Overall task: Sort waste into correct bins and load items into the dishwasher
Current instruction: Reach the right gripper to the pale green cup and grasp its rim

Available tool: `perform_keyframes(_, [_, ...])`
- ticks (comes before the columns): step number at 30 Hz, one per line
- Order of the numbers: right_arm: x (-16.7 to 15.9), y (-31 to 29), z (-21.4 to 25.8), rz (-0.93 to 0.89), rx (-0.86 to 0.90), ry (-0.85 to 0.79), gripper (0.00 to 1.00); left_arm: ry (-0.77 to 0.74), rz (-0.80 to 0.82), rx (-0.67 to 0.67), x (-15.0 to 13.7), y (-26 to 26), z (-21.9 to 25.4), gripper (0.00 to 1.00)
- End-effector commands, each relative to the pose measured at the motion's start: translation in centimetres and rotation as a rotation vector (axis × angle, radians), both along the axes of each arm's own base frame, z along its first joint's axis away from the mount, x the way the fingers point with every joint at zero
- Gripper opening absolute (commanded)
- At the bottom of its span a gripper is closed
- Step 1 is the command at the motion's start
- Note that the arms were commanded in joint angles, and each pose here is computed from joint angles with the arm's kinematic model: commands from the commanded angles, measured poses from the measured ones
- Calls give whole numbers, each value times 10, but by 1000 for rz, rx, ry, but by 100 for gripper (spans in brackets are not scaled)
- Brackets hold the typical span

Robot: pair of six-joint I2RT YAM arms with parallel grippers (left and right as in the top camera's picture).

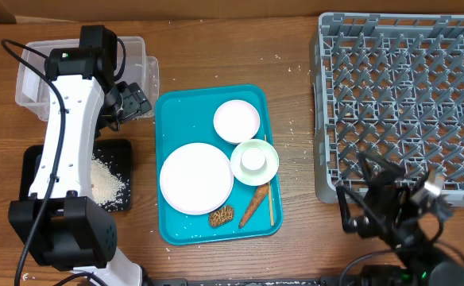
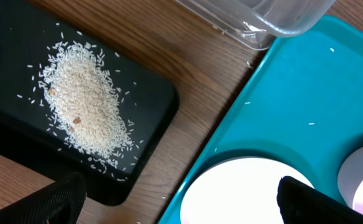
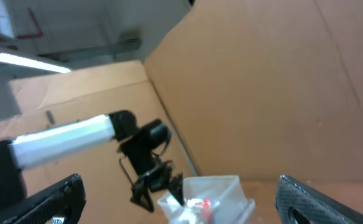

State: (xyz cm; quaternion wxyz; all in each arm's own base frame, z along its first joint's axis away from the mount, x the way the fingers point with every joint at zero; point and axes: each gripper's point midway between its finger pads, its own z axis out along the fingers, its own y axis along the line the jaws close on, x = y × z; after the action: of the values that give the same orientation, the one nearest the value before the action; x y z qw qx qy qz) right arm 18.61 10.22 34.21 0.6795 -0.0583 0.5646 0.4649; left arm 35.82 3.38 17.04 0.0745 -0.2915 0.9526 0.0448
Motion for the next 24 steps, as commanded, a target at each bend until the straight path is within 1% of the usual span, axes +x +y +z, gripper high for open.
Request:
perform_keyframes(1, [19, 8, 18, 12, -152, 38, 100, -1, 17, 11, -1, 1, 0, 100])
perform_keyframes(6, [52, 32, 15, 196, -277, 246, 100, -1, 17, 11, -2, 1, 0, 100])
perform_keyframes(9, [71, 47, 6, 253, -366, 341, 100, -1, 17, 11, -1, 1, 0, 100])
perform_keyframes(12, [94, 60, -22, 221, -496, 512, 100, -1, 17, 11, -1, 1, 0, 100])
perform_keyframes(16, [115, 78, -73, 97, -753, 760, 100, -1, 17, 11, -2, 1, 0, 100])
perform_keyframes(18, [120, 91, -92, 50, -873, 818, 100, -1, 17, 11, -1, 1, 0, 100])
perform_keyframes(21, [123, 120, -125, 43, -1025, 847, 100, -1, 17, 11, -1, 1, 0, 100])
perform_keyframes(24, [124, 134, -159, 74, -1097, 897, 100, -1, 17, 11, -1, 1, 0, 100])
